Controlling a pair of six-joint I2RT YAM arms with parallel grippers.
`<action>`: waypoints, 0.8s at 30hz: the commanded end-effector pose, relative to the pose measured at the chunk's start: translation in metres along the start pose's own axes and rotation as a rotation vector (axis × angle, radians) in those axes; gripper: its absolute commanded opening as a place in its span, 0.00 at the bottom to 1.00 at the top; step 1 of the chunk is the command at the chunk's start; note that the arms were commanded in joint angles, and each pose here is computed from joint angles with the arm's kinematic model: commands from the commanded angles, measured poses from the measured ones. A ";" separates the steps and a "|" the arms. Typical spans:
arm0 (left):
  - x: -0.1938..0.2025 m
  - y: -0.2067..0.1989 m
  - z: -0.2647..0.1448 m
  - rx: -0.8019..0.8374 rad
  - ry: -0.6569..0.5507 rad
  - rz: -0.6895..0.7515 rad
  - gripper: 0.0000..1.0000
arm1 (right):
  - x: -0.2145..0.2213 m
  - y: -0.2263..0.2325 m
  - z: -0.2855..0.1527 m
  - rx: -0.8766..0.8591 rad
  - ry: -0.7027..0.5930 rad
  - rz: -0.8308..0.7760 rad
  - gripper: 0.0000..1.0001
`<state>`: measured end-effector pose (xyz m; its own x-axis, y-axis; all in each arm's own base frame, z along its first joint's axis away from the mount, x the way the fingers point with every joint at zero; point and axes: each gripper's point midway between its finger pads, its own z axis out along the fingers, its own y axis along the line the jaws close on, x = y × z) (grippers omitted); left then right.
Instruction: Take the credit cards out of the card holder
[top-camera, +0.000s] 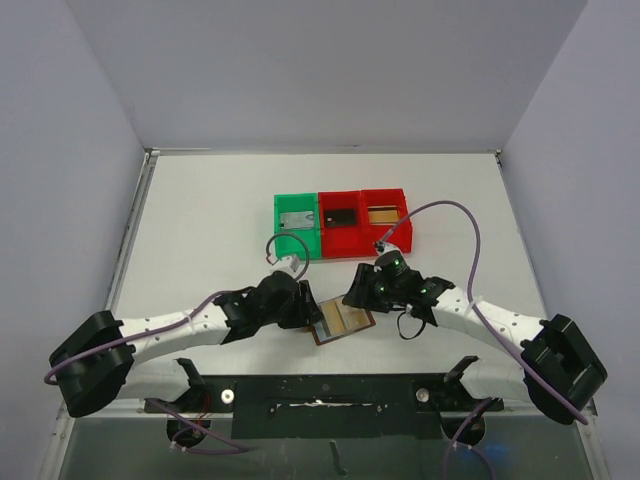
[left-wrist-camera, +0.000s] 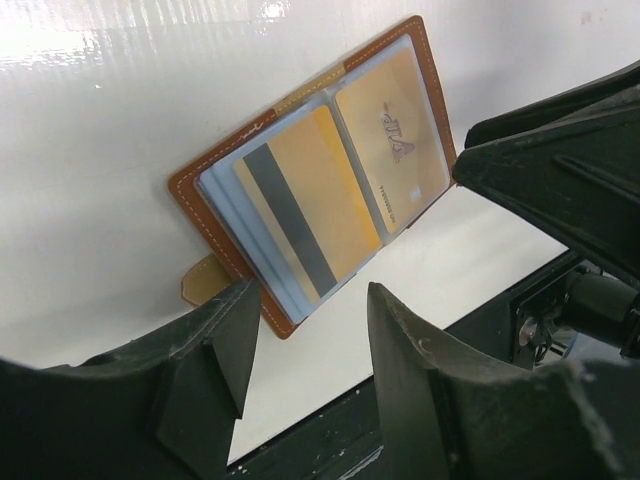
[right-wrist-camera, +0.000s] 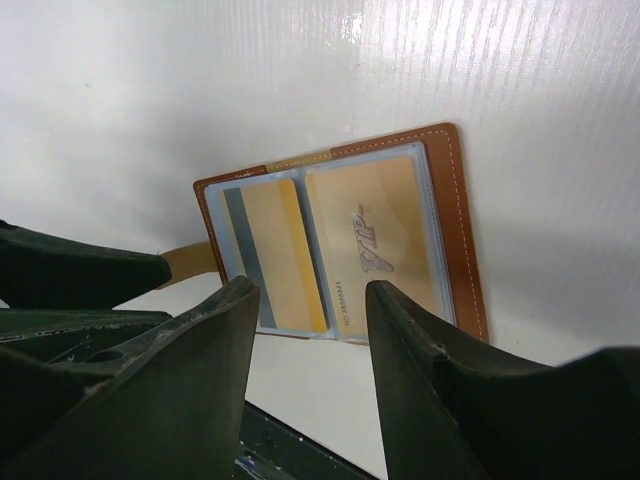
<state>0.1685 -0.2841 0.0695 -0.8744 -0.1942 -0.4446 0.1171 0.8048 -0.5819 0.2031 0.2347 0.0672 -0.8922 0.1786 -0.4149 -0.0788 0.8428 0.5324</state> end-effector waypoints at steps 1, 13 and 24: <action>-0.012 -0.032 0.004 0.096 -0.004 0.008 0.46 | -0.015 0.019 -0.002 -0.089 -0.060 0.016 0.48; 0.005 -0.013 0.023 0.020 0.062 0.016 0.44 | 0.003 0.036 0.021 -0.149 0.062 -0.037 0.39; 0.005 -0.007 0.024 0.017 0.045 0.002 0.40 | 0.015 0.038 0.034 -0.151 0.125 -0.066 0.36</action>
<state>0.1624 -0.2929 0.0378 -0.9169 -0.1371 -0.3748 0.1004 0.8297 -0.5491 0.1901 0.2661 0.0368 -0.9479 0.0709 -0.3107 -0.1267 0.8106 0.5718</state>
